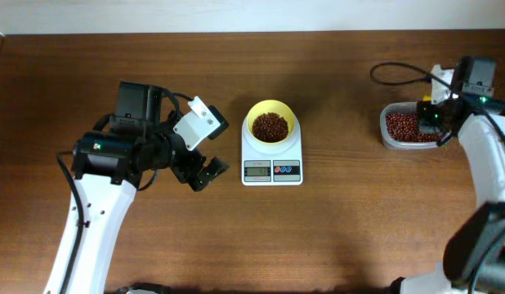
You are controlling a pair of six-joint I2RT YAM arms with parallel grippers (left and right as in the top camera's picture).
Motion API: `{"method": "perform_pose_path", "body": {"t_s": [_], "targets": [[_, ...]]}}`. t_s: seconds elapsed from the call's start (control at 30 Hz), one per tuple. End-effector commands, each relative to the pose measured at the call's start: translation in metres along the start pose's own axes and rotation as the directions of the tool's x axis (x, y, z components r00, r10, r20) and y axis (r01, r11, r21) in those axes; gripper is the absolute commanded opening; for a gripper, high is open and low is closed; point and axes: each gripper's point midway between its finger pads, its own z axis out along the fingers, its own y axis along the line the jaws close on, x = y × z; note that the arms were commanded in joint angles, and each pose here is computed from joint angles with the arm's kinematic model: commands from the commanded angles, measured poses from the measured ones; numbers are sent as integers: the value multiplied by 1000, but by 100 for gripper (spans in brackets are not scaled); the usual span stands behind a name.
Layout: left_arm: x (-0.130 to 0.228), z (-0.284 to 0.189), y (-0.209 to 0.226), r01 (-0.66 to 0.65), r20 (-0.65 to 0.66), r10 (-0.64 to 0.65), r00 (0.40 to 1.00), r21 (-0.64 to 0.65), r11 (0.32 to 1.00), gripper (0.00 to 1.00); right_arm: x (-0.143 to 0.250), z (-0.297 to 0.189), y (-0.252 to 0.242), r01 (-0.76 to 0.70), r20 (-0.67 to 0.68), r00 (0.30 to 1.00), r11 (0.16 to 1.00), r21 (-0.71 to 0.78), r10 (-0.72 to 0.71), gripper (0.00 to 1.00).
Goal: Scoop item into bowl and weigh 50g on scale
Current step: 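Move the scoop back right and dip it into the beans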
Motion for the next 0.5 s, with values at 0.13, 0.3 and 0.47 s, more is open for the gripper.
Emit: {"method": "perform_pose_path", "body": {"t_s": [0.13,0.3,0.47], "targets": [[2,2,1,-8,-7,8,1000,3,1000,99,30,42,6,-52,-147,988,998,-20,49,4],[2,2,1,-8,-7,8,1000,3,1000,99,38,35,44,-89,-180,983,970,-226,48,4],[2,2,1,-8,-7,8,1000,3,1000,99,38,35,42,-106,-174,983,964,-243,64,4]]}}
